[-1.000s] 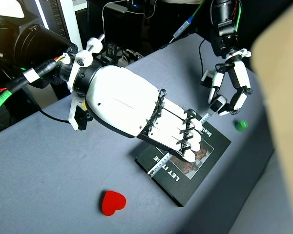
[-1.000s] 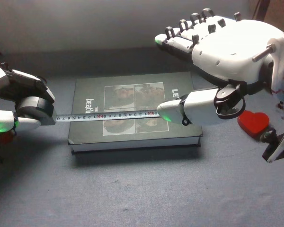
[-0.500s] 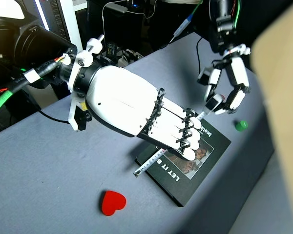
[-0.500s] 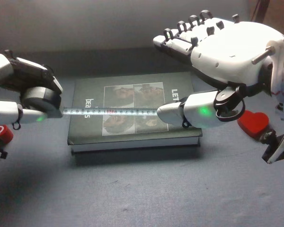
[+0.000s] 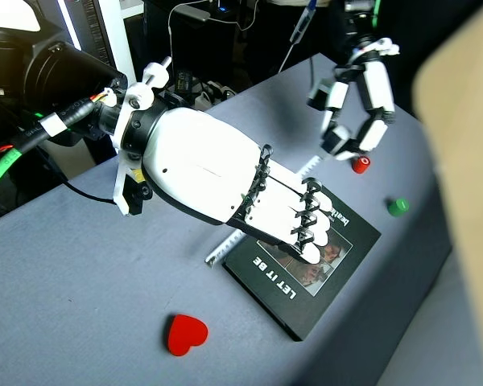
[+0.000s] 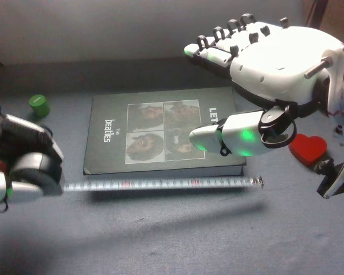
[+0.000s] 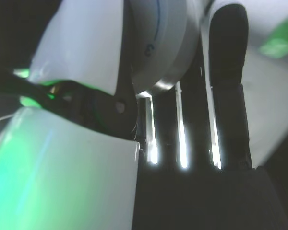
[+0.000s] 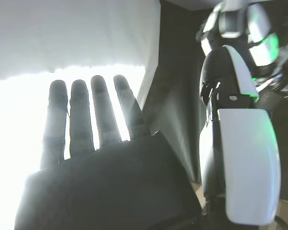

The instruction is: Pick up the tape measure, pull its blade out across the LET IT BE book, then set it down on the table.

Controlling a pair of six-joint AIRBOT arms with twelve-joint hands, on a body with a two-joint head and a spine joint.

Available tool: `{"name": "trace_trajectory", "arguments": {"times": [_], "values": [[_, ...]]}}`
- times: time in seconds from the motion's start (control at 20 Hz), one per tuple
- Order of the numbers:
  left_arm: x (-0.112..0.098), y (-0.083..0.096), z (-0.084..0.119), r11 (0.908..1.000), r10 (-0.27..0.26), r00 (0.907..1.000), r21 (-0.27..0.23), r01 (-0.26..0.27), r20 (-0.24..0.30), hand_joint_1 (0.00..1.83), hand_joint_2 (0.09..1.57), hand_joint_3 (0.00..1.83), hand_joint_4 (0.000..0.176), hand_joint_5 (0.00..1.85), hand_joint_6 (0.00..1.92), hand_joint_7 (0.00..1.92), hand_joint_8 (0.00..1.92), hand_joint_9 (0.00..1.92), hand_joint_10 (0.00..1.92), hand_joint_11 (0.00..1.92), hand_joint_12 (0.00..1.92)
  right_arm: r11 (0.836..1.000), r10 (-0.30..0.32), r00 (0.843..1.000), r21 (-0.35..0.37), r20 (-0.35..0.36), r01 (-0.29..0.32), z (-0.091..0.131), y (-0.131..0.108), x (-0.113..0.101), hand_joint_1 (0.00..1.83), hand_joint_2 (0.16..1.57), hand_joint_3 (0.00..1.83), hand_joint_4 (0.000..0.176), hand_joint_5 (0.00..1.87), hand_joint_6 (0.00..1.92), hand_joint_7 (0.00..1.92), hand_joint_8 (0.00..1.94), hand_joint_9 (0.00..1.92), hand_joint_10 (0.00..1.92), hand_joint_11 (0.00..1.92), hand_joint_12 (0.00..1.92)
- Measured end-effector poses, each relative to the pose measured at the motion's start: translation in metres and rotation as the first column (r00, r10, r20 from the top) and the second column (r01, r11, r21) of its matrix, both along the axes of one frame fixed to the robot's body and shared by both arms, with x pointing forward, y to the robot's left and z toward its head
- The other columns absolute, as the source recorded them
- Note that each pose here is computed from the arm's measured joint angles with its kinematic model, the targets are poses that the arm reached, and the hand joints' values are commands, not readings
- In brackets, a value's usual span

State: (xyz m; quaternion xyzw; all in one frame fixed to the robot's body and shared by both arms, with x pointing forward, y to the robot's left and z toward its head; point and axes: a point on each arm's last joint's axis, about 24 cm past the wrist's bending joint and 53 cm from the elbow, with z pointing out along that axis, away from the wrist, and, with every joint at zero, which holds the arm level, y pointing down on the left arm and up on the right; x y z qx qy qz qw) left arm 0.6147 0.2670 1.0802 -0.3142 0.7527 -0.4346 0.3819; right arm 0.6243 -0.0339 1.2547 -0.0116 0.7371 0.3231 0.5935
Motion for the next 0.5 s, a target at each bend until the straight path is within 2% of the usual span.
{"name": "trace_trajectory", "arguments": {"times": [0.1,0.25,0.5], "values": [[-0.01,0.002,-0.007,0.9993,0.022,0.9997,-0.028,-0.023,-0.014,1.38,1.11,0.0,0.0,0.95,0.81,1.03,0.91,0.9,1.33,0.89,1.23,1.0,0.001,1.0,-0.007,0.002,-0.001,-0.002,0.0,0.0,0.21,1.1,0.0,0.015,0.0,0.0,0.02,0.0,0.0,0.0,0.0,0.28],[-0.015,0.006,-0.021,0.9975,0.052,0.9982,-0.046,-0.053,-0.032,1.38,1.11,0.0,0.0,0.96,0.8,1.02,0.93,0.91,1.32,0.89,1.22,1.0,-0.001,1.0,-0.008,0.0,0.001,-0.002,-0.001,0.0,0.21,1.1,0.0,0.014,0.01,0.0,0.06,0.01,0.03,0.01,0.0,0.41],[-0.019,-0.002,-0.044,0.9949,0.056,0.9965,-0.08,-0.061,-0.062,1.38,1.1,0.0,0.0,0.96,0.81,1.03,0.91,0.93,1.29,0.9,1.19,1.0,0.009,1.0,-0.008,0.0,-0.009,-0.003,0.002,-0.001,0.22,1.1,0.0,0.014,0.01,0.0,0.03,0.0,0.01,0.0,0.0,0.3]]}}
